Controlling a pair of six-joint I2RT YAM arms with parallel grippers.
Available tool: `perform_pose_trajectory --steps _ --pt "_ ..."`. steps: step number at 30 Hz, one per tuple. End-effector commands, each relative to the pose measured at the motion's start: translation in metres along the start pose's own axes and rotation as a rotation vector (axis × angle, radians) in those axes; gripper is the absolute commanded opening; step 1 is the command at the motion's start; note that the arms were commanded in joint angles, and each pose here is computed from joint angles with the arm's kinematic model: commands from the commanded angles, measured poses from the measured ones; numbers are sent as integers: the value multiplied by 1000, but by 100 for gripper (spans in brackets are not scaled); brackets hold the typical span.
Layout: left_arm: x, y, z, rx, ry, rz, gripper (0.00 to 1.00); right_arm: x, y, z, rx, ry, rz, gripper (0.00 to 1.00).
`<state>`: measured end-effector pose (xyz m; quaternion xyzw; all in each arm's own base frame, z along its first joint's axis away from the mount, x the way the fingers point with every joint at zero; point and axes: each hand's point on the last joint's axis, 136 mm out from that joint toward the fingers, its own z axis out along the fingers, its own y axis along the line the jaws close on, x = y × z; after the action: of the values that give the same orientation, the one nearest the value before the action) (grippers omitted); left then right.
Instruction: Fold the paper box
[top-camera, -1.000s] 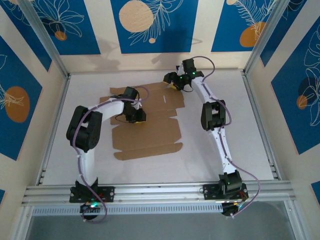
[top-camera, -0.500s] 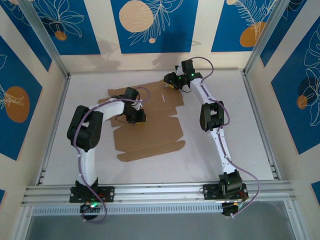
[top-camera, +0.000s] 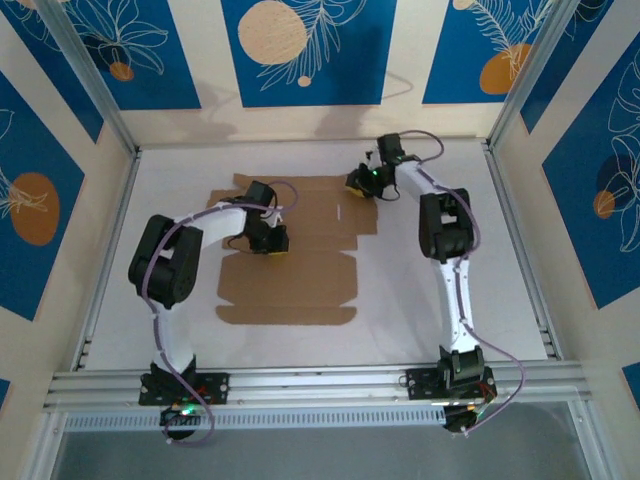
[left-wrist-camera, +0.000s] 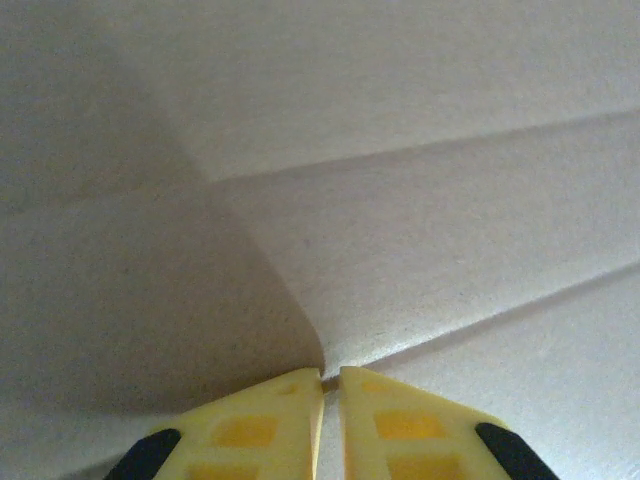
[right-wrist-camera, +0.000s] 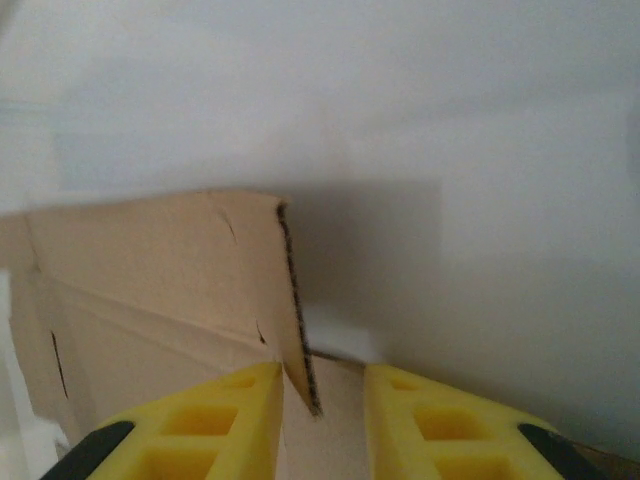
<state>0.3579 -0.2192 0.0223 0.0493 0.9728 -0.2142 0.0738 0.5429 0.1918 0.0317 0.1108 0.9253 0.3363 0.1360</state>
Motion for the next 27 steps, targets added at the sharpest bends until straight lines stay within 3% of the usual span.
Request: perform_pose_trajectory --steps 1,8,14,27 --pt "18 5 -1 -4 29 -45 14 15 -9 -31 8 -55 24 29" --pt "21 8 -2 -15 35 -49 14 18 6 -74 -97 -63 -14 43" --pt "17 6 -5 -19 28 -38 14 2 20 -73 -201 -8 -48 47" --pt "12 4 -7 -3 19 -41 14 -17 -8 -57 -82 40 -73 47"
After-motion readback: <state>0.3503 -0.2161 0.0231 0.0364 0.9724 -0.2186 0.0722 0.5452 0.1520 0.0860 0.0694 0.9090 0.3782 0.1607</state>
